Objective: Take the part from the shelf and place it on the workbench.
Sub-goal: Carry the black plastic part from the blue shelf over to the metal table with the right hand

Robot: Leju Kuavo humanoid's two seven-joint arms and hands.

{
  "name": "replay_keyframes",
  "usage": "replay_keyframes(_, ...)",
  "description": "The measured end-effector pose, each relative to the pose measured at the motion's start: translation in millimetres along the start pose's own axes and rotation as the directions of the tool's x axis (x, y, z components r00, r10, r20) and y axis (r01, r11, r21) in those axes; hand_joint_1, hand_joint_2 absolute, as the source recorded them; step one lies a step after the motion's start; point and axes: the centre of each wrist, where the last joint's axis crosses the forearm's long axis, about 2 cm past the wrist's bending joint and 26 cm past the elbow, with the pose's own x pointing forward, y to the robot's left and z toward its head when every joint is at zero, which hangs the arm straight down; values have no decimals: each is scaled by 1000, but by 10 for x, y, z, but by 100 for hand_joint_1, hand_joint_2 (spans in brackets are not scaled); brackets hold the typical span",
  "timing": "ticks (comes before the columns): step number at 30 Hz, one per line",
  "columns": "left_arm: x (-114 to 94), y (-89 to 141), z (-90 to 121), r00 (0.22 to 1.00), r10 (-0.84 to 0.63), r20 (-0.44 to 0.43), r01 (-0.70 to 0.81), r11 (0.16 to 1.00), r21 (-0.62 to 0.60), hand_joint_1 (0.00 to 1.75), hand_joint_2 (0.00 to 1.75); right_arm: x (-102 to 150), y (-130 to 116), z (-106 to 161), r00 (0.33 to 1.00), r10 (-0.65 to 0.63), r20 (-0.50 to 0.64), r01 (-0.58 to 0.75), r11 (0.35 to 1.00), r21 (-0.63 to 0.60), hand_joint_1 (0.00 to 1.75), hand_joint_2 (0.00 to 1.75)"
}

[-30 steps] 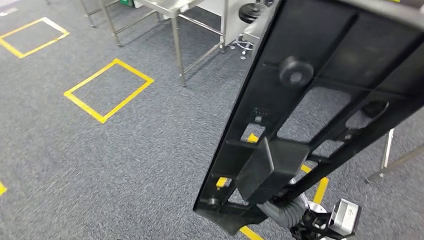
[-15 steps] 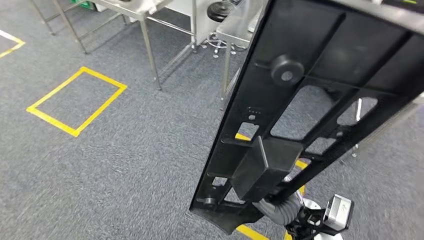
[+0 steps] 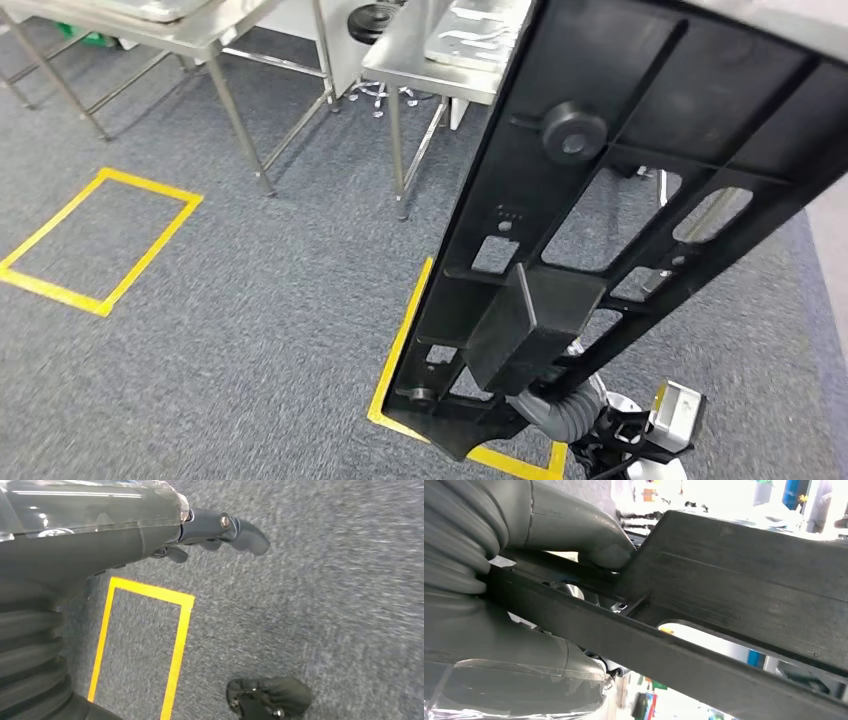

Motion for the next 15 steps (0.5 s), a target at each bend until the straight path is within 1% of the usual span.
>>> replay_keyframes(5,-39,-4,9,1000,0,-7,0,1000,-1,0,175,-21,-2,-10,1000,-5,-3,5,1000,1,150,175)
replay_keyframes(15,-18,13,1,1000,2,-4,-2,1000,1,0,175,-29,8,-9,1000,-14,-4,14,1000,7,150,175)
